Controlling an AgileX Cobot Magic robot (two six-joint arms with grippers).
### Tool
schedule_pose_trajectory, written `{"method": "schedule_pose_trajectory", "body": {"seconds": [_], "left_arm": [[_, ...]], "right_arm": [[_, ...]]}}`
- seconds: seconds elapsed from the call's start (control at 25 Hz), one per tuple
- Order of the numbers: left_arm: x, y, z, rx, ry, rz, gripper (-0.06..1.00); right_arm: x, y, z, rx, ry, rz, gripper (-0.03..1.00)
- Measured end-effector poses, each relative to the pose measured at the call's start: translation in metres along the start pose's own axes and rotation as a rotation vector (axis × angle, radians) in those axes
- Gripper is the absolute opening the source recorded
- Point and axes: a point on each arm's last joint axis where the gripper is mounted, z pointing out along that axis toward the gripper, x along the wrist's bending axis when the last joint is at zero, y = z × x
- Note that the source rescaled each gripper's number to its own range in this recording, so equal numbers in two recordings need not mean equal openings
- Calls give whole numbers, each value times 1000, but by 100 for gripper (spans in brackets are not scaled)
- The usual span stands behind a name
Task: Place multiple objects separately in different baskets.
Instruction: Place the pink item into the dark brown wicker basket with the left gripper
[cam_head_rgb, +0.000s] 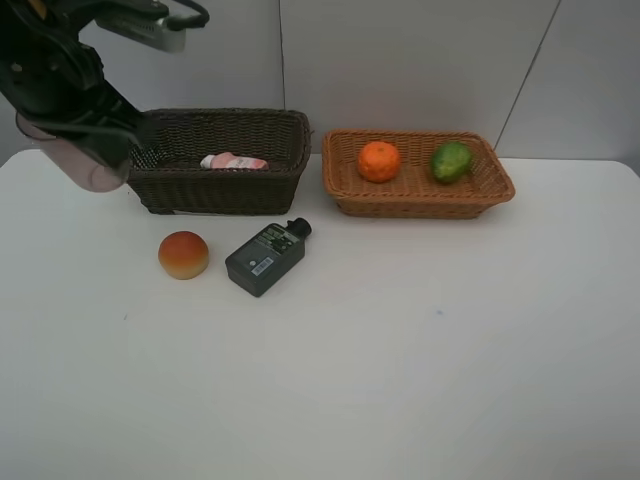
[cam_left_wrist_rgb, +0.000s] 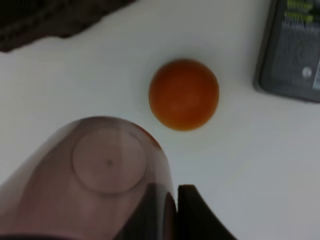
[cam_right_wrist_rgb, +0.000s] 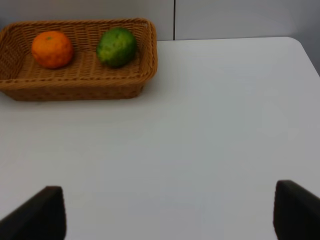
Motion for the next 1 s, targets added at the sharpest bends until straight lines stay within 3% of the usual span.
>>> {"method": "schedule_pose_trajectory", "body": {"seconds": [0.28,0.6,1.0], "left_arm": [[20,51,1,-47,56,-40,0],[31,102,39,-52,100,-46,0],[43,123,103,19,113,-77,0]], "right_arm": [[0,0,0,0,0,0,79],[0,0,0,0,0,0,79],[0,0,0,0,0,0,79]]}}
